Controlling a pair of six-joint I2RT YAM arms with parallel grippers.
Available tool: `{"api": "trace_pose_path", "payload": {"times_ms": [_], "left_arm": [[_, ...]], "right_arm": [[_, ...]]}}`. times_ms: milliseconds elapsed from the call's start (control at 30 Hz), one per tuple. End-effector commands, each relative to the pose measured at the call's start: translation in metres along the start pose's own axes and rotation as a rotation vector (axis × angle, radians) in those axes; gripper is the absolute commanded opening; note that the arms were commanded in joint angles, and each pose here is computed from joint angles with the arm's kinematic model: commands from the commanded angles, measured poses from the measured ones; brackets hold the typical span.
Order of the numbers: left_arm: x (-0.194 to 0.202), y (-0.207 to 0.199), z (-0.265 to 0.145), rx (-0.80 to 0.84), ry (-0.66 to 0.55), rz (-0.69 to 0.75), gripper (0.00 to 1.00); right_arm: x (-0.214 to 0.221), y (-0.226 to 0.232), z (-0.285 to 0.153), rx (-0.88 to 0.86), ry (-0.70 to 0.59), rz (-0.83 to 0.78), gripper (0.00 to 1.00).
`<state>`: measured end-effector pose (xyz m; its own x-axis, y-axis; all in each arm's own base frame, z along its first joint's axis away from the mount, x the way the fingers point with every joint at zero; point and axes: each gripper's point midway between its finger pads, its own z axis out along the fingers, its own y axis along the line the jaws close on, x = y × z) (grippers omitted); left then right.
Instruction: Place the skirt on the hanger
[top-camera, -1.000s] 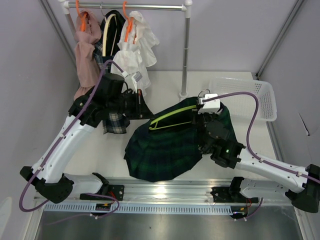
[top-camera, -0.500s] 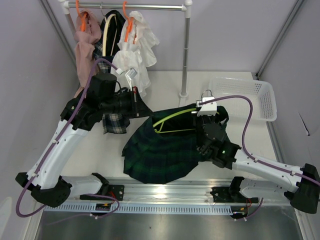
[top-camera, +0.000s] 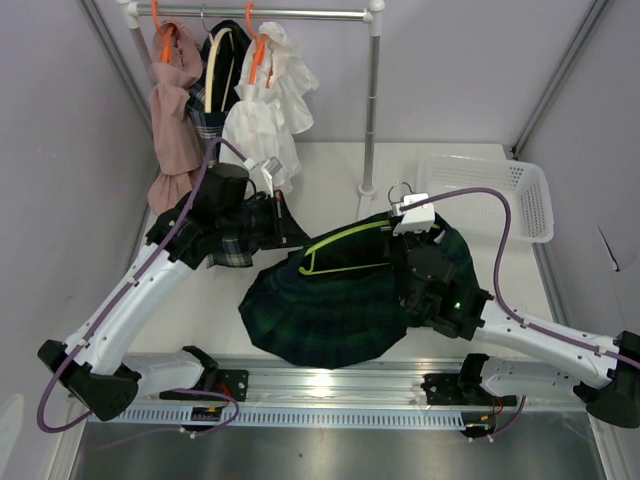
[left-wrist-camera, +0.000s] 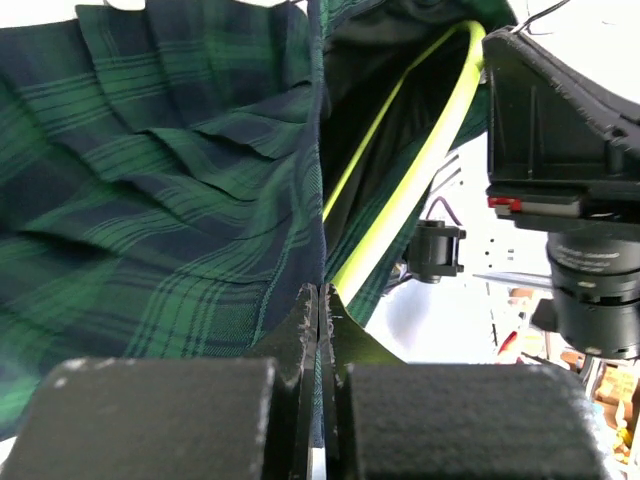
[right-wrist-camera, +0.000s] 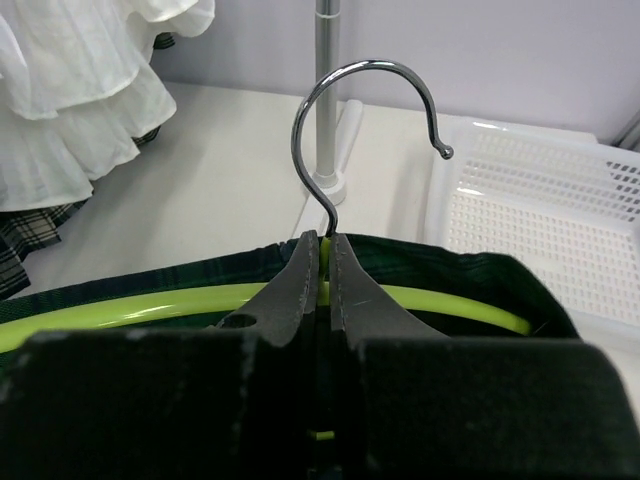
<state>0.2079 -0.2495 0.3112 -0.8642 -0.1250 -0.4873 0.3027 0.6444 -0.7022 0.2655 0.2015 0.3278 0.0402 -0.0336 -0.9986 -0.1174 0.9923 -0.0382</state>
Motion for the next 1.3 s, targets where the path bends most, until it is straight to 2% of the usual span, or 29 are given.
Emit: {"api": "trace_pose_path", "payload": {"times_ms": [0,133,200,233,333,500,600,767,900,1167,1267], "left_arm": [[-0.035,-0.039,-0.009,0.146,-0.151,0.069,0.0],[-0.034,-0.037,-0.011,0.135,-0.153,0.106,0.02],[-0.031,-0.031,-0.01,0.112,-0.145,0.156,0.08],[-0.032,-0.03,-0.011,0.108,-0.153,0.179,0.15],[-0.033,-0.025,-0.014,0.1,-0.185,0.262,0.29],[-0.034,-0.028,-0.016,0.147,-0.232,0.394,0.4],[-0.025,-0.039,-0.017,0.216,-0.217,0.49,0.47],[-0.003,-0.047,0.007,0.174,-0.159,0.627,0.53],[0.015,-0.035,0.047,0.122,-0.091,0.646,0.56],[0.019,-0.028,0.094,0.048,-0.047,0.721,0.58],[0.024,-0.031,0.104,0.075,-0.032,0.734,0.58]], "right_arm": [[-0.016,0.026,-0.004,-0.181,0.022,0.086,0.0],[-0.002,0.023,-0.006,-0.18,0.061,0.076,0.0],[0.004,0.022,-0.007,-0.182,0.068,0.084,0.0],[0.01,0.022,-0.009,-0.187,0.075,0.082,0.0],[0.01,0.02,-0.012,-0.2,0.074,0.101,0.0],[0.006,0.015,-0.013,-0.208,0.09,0.107,0.0],[0.002,0.012,-0.012,-0.214,0.093,0.119,0.0],[0.0,0.01,-0.011,-0.206,0.104,0.129,0.0],[-0.006,0.01,-0.013,-0.217,0.098,0.152,0.0],[-0.012,0.009,-0.015,-0.238,0.109,0.18,0.0],[-0.014,0.008,-0.014,-0.245,0.111,0.191,0.0]]}}
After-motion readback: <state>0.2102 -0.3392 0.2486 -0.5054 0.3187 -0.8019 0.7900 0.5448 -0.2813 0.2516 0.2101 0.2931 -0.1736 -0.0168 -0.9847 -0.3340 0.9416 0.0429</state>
